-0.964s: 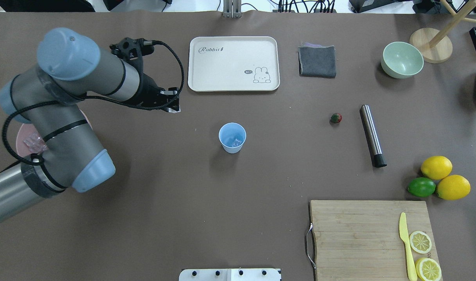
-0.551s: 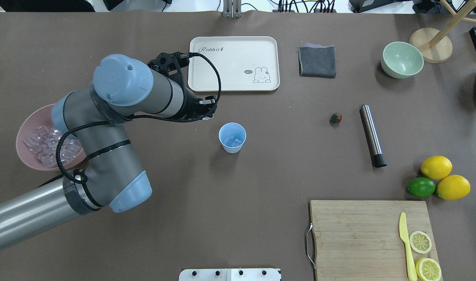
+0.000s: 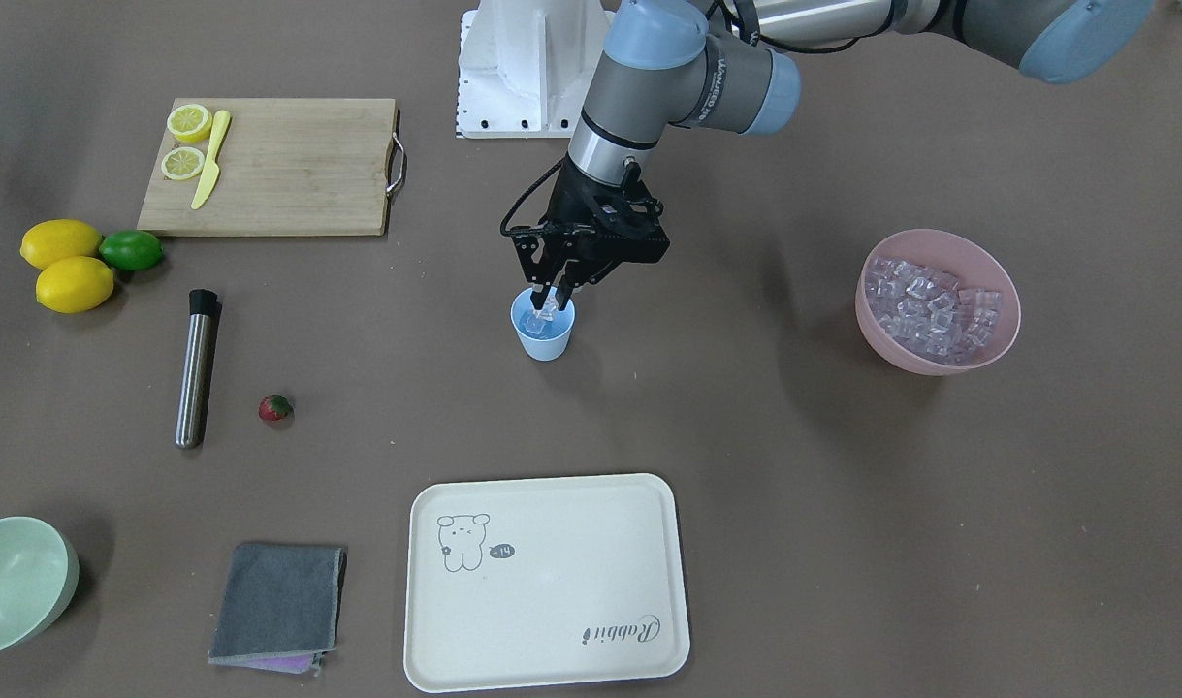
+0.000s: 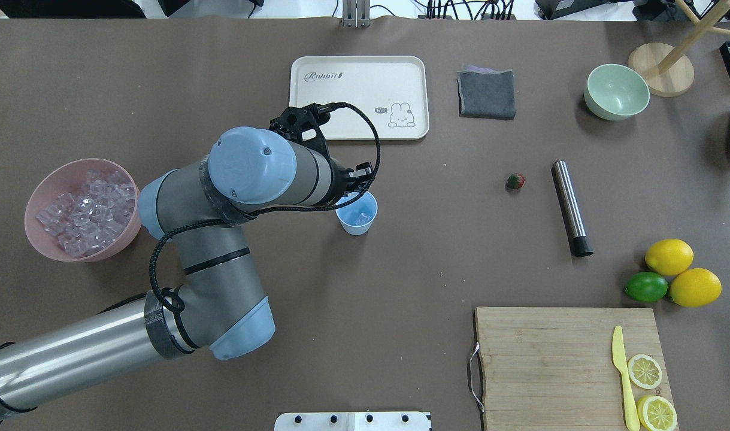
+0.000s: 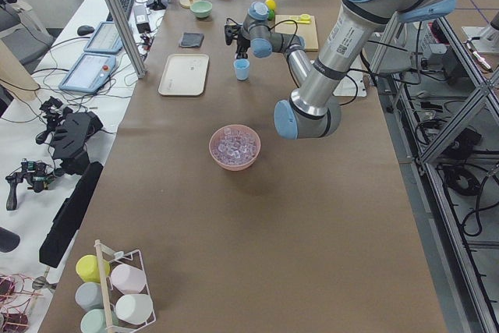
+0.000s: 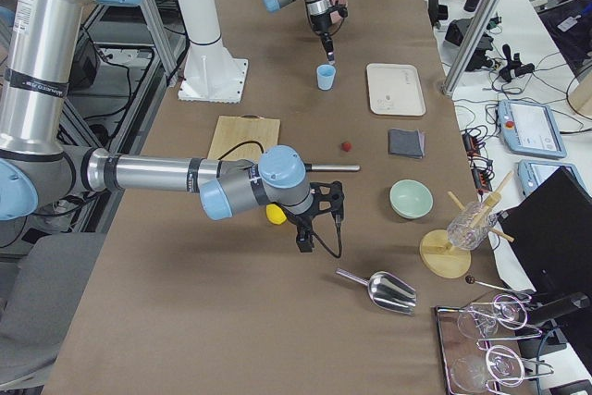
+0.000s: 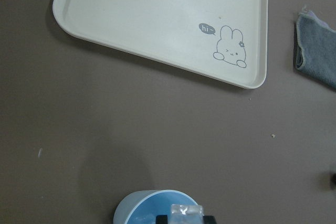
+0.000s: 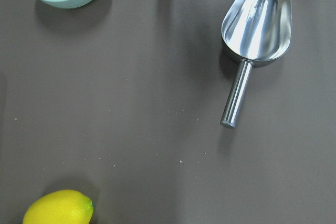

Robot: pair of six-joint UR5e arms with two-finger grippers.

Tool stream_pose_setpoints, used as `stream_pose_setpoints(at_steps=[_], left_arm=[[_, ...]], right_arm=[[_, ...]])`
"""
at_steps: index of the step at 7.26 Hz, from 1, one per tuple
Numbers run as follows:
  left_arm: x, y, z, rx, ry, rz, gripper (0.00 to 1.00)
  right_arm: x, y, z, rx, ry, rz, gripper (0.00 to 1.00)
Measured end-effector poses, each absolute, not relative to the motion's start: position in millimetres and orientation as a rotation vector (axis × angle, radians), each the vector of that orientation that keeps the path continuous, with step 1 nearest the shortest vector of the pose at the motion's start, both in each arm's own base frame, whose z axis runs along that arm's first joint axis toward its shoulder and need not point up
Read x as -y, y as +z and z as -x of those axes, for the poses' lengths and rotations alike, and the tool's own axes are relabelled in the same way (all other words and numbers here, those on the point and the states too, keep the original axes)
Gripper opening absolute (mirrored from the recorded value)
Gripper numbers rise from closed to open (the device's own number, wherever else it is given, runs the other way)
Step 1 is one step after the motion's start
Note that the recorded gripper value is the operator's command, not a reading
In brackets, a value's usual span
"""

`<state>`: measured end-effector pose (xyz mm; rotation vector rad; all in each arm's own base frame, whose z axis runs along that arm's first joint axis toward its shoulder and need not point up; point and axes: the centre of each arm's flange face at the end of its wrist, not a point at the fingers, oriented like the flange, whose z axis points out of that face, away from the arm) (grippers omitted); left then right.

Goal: Mash ice and strawberries in cup
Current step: 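Open the left gripper to drop the ice cube into the cup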

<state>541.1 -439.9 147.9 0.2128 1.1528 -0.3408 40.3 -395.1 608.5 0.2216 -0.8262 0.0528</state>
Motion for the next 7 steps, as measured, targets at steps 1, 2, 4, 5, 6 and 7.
stream_pose_setpoints(at_steps=[1, 2, 4, 5, 6, 7], left_arm=[[438, 152, -542, -1.145, -0.330, -0.219, 0.98], [436, 155, -543, -1.143, -0.316, -0.224, 0.98], [430, 164, -542, -1.146, -0.301, -0.227, 0.98], [429, 167, -535, -1.116, -0.279, -0.231, 0.98], [434, 169, -517, -1.041, -0.219, -0.234, 0.98], [448, 173, -479, -0.946, -0.137, -0.219, 0.99]], right_arm=[[395, 608, -40, 0.827, 0.053, -0.222, 1.00], [395, 608, -40, 0.827, 0.052, -0.222, 1.00], [396, 607, -40, 0.828, 0.052, -0.224, 1.00], [397, 606, -40, 0.827, 0.053, -0.225, 1.00], [397, 606, -40, 0.827, 0.053, -0.226, 1.00], [397, 606, -40, 0.827, 0.055, -0.224, 1.00]])
